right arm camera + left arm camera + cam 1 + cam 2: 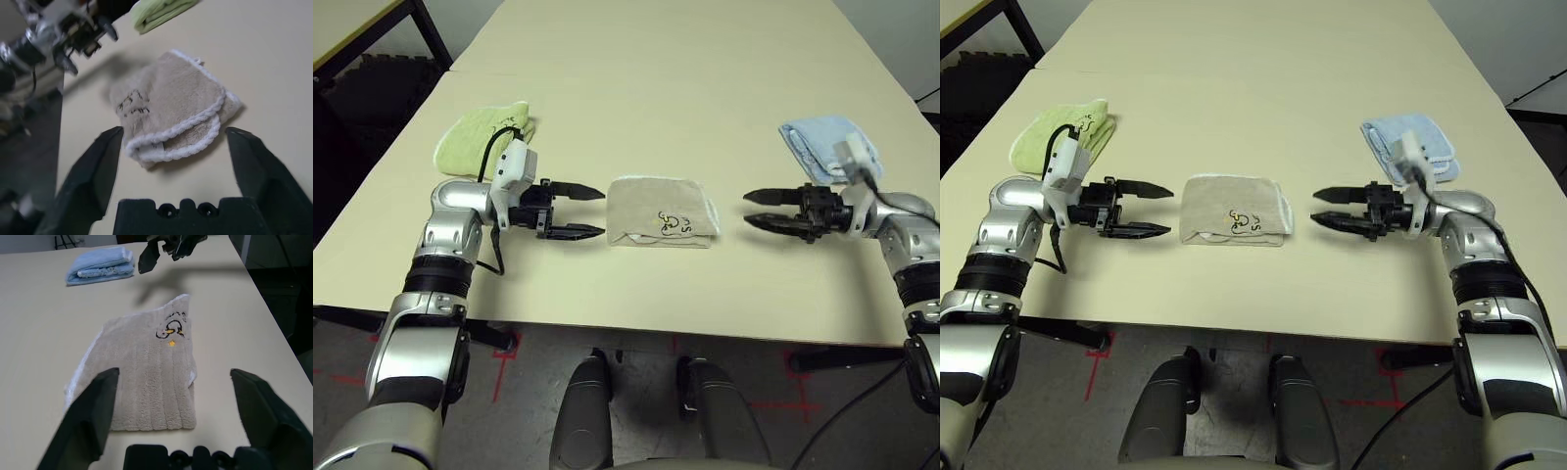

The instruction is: Fold the towel and set it aside.

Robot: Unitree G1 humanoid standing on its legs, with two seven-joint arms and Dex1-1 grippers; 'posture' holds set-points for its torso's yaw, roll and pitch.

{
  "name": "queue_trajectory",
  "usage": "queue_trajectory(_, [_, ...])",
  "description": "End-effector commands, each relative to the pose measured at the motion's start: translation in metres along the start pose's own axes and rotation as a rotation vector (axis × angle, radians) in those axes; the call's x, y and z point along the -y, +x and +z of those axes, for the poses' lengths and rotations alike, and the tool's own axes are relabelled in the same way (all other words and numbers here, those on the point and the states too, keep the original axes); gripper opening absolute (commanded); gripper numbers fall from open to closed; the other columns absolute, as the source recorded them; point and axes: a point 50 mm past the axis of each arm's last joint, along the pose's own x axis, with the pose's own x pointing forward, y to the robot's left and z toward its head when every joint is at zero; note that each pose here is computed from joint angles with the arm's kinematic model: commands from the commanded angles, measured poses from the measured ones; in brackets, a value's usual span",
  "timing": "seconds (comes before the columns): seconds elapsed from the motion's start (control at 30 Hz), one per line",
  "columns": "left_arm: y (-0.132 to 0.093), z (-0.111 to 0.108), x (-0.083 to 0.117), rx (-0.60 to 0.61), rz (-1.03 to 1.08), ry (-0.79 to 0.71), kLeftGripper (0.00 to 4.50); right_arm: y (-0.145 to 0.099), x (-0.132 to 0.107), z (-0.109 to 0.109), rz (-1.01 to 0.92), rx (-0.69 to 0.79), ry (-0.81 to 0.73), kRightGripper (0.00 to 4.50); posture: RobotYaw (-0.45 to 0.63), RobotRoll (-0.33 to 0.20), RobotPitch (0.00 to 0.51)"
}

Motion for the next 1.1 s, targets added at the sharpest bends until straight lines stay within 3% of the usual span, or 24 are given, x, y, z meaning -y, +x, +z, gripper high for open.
queue_trajectory(0.03, [0.002, 0.000, 0.002, -0.003, -0.032, 0.014, 4.50, -0.006, -0.006, -0.002, -0.039, -0.032, 0.215, 4.47, 0.01, 0.000, 0.174])
queue_trajectory(0.2, [0.003, 0.002, 0.002, -0.004, -0.046, 0.020, 4.50, -0.005, -0.013, -0.010, -0.084, -0.146, 0.384, 4.47, 0.02, 0.000, 0.177])
queue_trajectory(0.5, [0.008, 0.007, 0.004, 0.013, -0.068, 0.030, 4.50, 0.014, -0.013, -0.026, -0.111, -0.098, 0.659, 4.47, 0.04, 0.000, 0.181])
queue_trajectory(0.83, [0.008, 0.008, 0.006, 0.009, -0.078, 0.027, 4.50, 0.054, -0.016, -0.047, -0.121, -0.131, 0.760, 4.47, 0.05, 0.000, 0.183])
queue_trajectory(1.1, [0.009, 0.009, 0.008, 0.007, -0.082, 0.021, 4.50, 0.085, -0.014, -0.046, -0.101, -0.106, 0.766, 4.47, 0.06, 0.000, 0.181])
